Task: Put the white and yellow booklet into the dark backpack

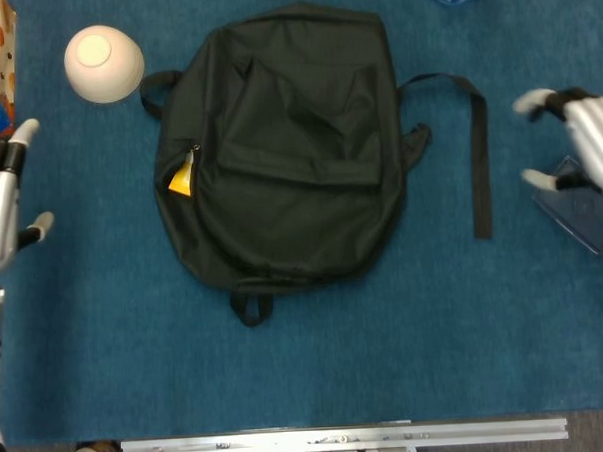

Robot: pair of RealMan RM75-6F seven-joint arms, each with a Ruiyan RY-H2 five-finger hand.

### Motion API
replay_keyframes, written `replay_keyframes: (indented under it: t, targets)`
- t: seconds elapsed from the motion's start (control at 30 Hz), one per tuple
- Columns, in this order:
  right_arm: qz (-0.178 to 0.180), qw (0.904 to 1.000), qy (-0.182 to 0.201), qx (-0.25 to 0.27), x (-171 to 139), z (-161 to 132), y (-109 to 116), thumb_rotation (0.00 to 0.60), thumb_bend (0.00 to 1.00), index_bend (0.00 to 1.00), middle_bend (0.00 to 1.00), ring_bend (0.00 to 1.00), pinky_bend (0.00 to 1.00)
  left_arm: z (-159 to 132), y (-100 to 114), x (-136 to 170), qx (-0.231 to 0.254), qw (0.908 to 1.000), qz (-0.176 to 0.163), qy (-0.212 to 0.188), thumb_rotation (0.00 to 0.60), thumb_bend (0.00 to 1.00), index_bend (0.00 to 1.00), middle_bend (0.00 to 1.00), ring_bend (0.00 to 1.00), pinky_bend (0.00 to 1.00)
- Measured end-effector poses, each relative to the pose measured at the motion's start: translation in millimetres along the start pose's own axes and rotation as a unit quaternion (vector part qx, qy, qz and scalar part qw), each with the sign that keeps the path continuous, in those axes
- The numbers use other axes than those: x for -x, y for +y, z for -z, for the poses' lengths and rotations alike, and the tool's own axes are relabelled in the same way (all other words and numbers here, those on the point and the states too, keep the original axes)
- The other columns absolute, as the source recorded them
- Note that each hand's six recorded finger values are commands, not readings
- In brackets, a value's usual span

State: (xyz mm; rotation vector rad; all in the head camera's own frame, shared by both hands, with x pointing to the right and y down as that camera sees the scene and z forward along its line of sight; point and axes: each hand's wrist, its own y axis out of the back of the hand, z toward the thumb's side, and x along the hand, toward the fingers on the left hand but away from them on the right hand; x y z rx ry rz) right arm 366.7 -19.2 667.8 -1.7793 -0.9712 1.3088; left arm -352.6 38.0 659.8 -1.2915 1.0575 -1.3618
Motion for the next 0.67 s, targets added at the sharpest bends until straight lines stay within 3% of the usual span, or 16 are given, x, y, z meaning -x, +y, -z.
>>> replay_keyframes:
  t: [0.3, 0.5, 0.67]
  targets:
    - [0.044, 0.9978, -0.035, -0.033, -35.5, 48.4, 12.3, 0.6, 0.0, 0.35, 0.45, 0.34, 0.46, 25.5, 3.0, 17.4, 0.025, 0.9994, 0.012, 0.022, 0.6, 0.0, 0.17, 0.31, 0.28, 0.42]
    - [0.089, 0.9942, -0.044, -0.041, -60.9, 64.5, 23.7, 0.6, 0.0, 0.35, 0.46, 0.34, 0.46, 38.4, 8.8, 42.2, 0.039, 0.9985, 0.01, 0.036, 0.6, 0.0, 0.17, 0.31, 0.28, 0.4]
    - [0.103, 0.9929, -0.048, -0.035, -69.8, 66.4, 28.9, 0.6, 0.0, 0.35, 0.46, 0.35, 0.46, 43.1, 13.4, 55.2, 0.049, 0.9978, 0.002, 0.044, 0.6, 0.0, 0.17, 0.31, 0.28, 0.4]
